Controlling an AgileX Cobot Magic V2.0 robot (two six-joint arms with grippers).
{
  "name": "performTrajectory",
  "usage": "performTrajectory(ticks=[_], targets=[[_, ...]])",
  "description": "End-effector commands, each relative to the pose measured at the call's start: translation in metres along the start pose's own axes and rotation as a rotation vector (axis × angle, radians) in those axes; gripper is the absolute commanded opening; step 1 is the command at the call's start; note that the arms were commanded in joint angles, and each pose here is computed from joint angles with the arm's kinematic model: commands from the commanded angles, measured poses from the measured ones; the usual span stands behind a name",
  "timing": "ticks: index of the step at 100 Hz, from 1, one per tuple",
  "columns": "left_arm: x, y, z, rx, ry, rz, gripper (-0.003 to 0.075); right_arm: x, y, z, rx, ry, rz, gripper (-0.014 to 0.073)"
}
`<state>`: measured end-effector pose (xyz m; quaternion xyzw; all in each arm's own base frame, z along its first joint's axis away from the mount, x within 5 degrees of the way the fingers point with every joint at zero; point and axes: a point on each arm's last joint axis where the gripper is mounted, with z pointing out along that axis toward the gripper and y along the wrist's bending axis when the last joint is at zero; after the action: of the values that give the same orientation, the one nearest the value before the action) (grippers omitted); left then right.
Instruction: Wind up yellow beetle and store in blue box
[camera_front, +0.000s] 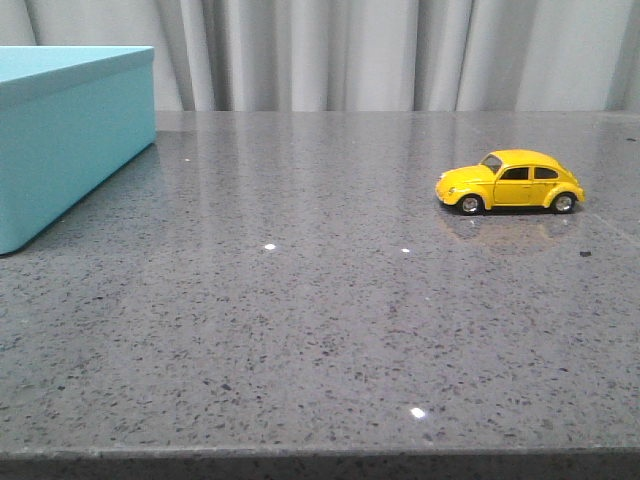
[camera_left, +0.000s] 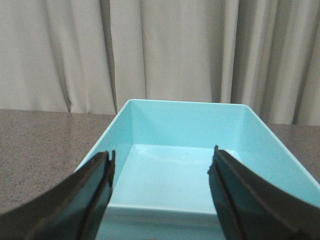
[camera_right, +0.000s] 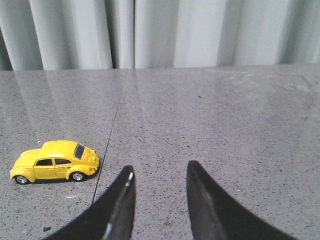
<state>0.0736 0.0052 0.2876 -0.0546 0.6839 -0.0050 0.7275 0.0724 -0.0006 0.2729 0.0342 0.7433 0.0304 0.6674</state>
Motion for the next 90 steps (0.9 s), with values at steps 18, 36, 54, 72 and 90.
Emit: performTrajectory(ticks=[18,36,54,72,90], targets=[[-0.045,-0.005,0.023,0.007,0.059,-0.013,0.0422,-0.053,0.004,0.012,0.027,0.061,-0.001,0.0279],[-0.06,-0.005,0.033,0.004,0.007,-0.014,0.0422,-0.06,0.005,0.02,0.023,0.053,-0.002,0.0279],[-0.064,-0.005,0.033,0.003,-0.039,-0.024,0.0422,-0.061,0.005,0.02,0.019,0.043,0.004,0.0279],[-0.064,-0.006,0.037,0.003,-0.01,-0.015,0.0422,-0.067,0.005,0.026,0.036,0.163,0.029,0.0279],[-0.071,-0.007,0.047,0.008,0.061,-0.012,0.0422,-0.08,0.007,0.053,0.056,0.331,0.038,0.0323]])
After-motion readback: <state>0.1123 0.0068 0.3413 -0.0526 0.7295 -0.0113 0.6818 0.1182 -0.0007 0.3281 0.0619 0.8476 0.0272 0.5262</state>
